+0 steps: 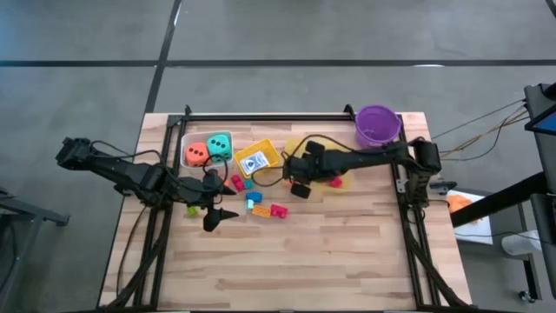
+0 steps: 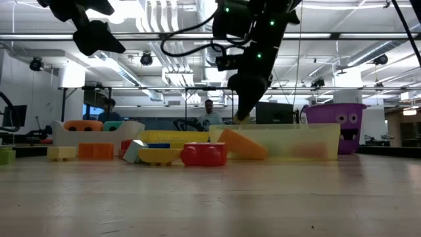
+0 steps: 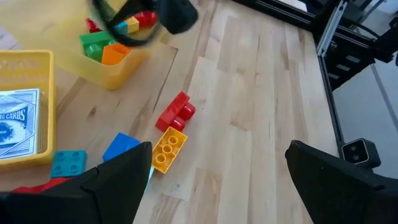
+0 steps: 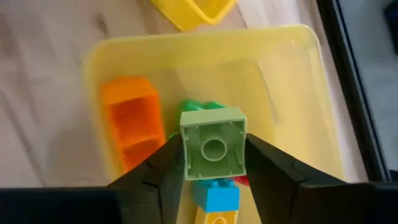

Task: Pick & Place Toys
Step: Put the light green game piece into the yellow bin

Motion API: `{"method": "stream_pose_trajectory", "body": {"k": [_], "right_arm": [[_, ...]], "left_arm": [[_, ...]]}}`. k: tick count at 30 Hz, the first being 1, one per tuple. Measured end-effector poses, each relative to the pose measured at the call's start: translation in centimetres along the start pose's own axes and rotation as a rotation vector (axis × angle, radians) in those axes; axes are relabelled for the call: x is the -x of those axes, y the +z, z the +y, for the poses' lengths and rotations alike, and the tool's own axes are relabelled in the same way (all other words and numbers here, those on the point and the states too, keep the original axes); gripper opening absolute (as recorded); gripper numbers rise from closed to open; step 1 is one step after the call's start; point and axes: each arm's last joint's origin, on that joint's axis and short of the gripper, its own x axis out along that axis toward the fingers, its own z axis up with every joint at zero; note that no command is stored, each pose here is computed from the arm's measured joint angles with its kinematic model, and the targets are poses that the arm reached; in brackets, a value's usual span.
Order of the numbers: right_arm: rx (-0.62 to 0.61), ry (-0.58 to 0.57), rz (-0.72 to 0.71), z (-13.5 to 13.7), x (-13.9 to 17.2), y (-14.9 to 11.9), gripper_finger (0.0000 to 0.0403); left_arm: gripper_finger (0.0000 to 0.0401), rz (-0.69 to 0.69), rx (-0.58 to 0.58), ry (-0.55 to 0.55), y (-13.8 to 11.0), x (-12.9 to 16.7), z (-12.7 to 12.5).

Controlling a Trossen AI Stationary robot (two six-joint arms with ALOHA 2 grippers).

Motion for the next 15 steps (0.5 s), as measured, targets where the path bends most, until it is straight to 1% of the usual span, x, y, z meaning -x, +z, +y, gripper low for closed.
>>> {"method": "stream_pose_trajectory", "body": {"k": [3,7,11,15], "right_arm": [[-0.012,0.015,0.021,-0.8,-0.6,0.0,0.0178],[-0.012,0.045,0.032,-1.3,-1.2,-0.1,0.0185],[-0.015,0.050,0.019,-1.6,-1.8,-0.2,0.0176],[-0.007,0.053,0.014,-1.5,-1.8,-0.2,0.0148]], "left_arm": [[0.0368,0.001,0.000,0.000,0.0,0.0,0.0],[0.0368,0.001,0.000,0.000,0.0,0.0,0.0],[0.0368,0.001,0.000,0.000,0.0,0.0,0.0],[0.0368,0.001,0.000,0.000,0.0,0.0,0.0]]}}
